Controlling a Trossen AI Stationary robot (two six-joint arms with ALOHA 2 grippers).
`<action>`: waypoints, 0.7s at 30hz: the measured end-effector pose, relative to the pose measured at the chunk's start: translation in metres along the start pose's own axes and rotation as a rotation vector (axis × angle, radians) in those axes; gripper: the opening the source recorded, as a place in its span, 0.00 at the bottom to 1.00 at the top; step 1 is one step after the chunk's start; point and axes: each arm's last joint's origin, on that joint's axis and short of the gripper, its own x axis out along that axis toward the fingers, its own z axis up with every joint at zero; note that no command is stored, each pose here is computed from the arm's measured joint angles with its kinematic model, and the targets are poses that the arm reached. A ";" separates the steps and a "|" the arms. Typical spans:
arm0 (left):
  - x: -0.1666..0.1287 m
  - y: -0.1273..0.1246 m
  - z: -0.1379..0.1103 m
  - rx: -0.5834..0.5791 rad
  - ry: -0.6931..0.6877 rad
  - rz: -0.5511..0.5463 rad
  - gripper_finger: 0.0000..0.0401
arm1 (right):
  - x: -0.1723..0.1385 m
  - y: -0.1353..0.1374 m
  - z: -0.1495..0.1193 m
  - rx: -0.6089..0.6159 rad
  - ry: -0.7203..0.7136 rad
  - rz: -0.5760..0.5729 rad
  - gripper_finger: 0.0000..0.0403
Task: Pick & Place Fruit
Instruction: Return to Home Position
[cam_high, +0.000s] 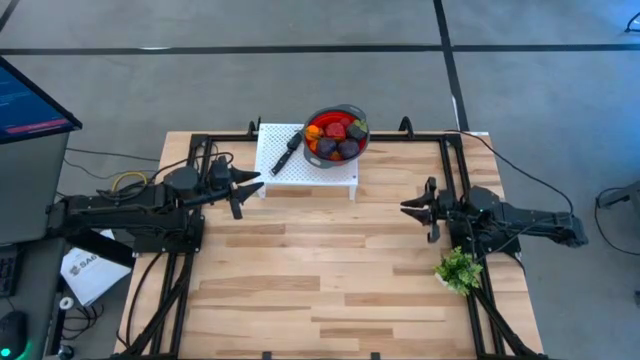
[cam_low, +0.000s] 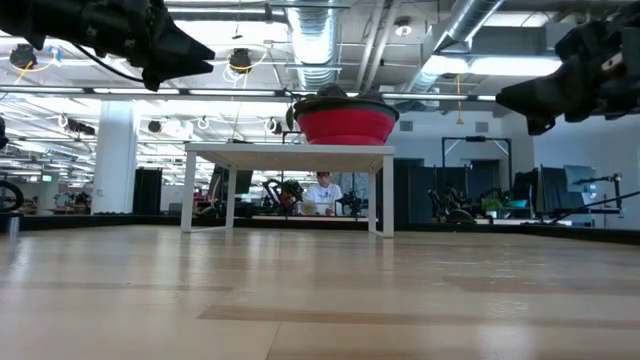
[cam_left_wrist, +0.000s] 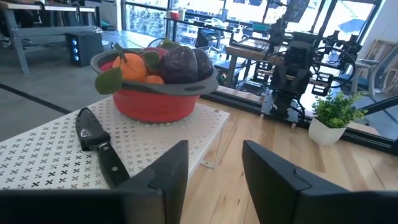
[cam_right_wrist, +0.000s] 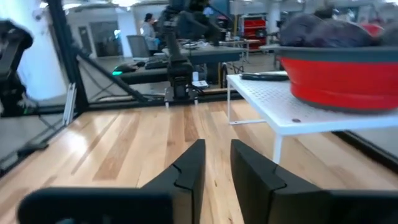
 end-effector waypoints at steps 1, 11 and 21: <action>0.000 0.000 0.000 0.000 0.000 0.000 0.36 | 0.000 0.001 0.000 -0.022 0.000 0.011 0.15; 0.000 -0.001 0.000 0.011 0.005 -0.031 0.30 | 0.000 0.009 0.000 -0.095 0.002 0.088 0.01; -0.013 0.001 -0.014 0.098 -0.039 -0.120 0.23 | 0.000 0.007 0.000 -0.090 0.005 0.054 0.03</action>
